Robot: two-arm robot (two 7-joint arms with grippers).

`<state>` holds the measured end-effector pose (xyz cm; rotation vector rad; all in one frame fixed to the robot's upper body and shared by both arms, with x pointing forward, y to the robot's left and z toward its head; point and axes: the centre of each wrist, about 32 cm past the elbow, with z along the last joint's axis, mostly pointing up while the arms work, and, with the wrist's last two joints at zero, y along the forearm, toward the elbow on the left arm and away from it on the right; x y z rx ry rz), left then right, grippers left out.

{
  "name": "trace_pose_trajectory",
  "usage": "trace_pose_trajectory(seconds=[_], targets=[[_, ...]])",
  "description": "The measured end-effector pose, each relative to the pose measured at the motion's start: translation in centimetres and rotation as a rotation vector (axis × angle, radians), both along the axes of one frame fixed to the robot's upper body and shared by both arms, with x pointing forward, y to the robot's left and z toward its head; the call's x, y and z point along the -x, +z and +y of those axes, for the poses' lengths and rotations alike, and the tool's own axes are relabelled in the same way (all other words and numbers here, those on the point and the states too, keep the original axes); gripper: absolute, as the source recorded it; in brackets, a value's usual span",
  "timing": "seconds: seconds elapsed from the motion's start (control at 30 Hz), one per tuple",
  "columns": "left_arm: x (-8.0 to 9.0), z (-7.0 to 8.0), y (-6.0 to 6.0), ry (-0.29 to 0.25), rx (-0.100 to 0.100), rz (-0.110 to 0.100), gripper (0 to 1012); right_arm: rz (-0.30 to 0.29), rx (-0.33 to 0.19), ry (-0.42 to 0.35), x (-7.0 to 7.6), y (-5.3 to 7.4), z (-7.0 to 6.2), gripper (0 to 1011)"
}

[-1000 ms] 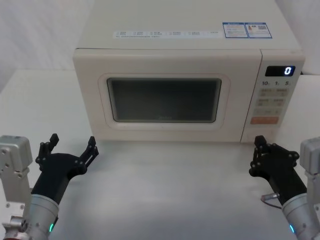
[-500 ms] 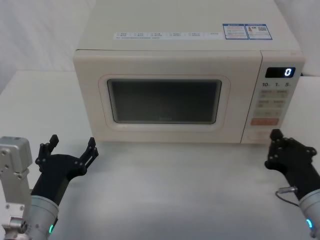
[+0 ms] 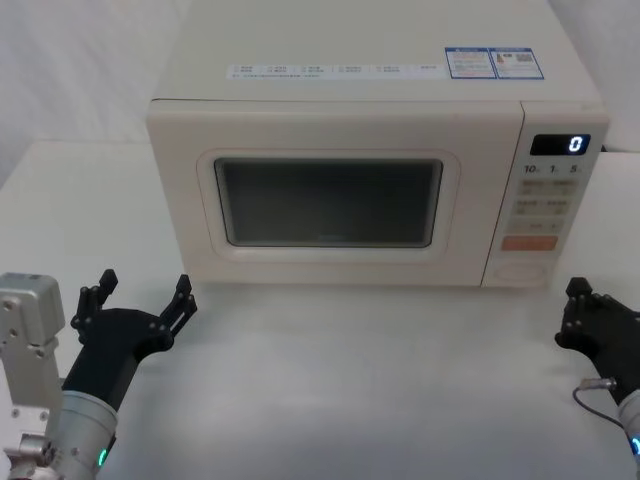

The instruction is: Press the button to open the microwave door with one hand; close the microwave door with the other hand.

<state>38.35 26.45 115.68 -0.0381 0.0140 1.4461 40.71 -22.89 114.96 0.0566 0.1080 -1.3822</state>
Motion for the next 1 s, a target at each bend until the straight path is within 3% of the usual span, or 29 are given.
trace_pose_trajectory(seconds=[0.27, 0.57, 1.0], targets=[[0.0, 0.0, 0.0, 0.000, 0.000, 0.000, 1001, 0.054, 0.006, 0.035, -1.6, -0.4, 0.6, 0], [0.0, 0.0, 0.0, 0.000, 0.000, 0.000, 1001, 0.108, 0.050, 0.090, -3.6, 0.4, 1.4, 0], [0.0, 0.0, 0.0, 0.000, 0.000, 0.000, 1001, 0.156, 0.076, 0.082, -5.0, 0.5, 2.2, 0]])
